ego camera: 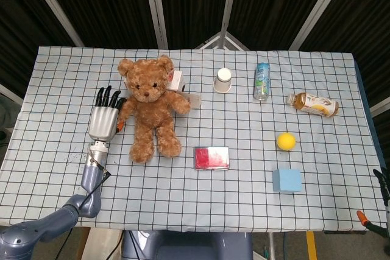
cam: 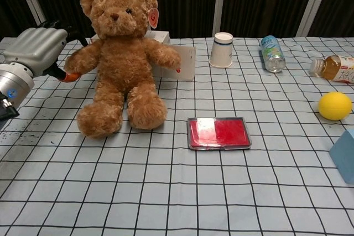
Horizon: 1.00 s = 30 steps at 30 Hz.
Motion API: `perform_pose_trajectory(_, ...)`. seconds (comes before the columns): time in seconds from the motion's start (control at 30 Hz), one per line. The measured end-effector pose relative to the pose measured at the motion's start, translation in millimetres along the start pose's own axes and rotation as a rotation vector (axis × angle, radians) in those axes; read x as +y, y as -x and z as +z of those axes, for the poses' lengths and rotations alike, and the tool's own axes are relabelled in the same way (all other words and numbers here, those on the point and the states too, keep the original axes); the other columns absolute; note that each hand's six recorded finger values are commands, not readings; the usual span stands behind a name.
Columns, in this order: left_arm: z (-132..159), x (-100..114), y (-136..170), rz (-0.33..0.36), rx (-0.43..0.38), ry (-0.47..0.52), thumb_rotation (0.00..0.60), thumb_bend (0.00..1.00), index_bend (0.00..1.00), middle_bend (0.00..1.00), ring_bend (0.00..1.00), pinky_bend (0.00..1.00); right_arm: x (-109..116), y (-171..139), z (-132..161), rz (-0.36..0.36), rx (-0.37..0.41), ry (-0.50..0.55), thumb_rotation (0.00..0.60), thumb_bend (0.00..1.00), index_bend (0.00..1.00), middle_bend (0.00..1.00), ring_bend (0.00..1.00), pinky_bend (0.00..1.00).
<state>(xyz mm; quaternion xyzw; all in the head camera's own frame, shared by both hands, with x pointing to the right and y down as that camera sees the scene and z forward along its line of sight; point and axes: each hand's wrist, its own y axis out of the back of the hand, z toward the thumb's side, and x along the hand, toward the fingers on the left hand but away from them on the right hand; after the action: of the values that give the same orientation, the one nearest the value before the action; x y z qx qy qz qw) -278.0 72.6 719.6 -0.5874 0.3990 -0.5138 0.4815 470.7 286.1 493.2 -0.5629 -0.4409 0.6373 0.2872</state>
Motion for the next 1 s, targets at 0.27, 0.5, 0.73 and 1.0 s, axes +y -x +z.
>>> perform_pose_trajectory(0.27,-2.6,-8.1,0.5,-0.005,0.008,-0.024,0.6,0.48,0.37,0.27,0.0,0.0,-0.3,0.0,0.1,0.007,0.0,0.001,0.6,0.22,0.11,0.06,0.07,0.0)
perform_pose_trajectory(0.5,-4.2,-6.1,0.5,0.032,0.034,-0.031,0.6,0.54,0.52,0.42,0.07,0.0,-0.3,-0.2,0.2,0.009,0.002,0.003,0.6,0.22,0.11,0.06,0.07,0.0)
perform_pose_trajectory(0.73,-3.3,0.0,-0.9,0.084,0.062,-0.013,0.6,0.55,0.57,0.48,0.11,0.0,-0.2,-0.9,1.5,0.011,0.005,0.005,0.6,0.22,0.11,0.06,0.07,0.0)
perform_pose_trajectory(1.0,-5.2,3.3,-4.1,0.098,0.078,0.0,0.6,0.53,0.53,0.44,0.11,0.0,-0.8,-1.1,1.6,0.015,0.004,0.007,0.6,0.22,0.11,0.06,0.07,0.0)
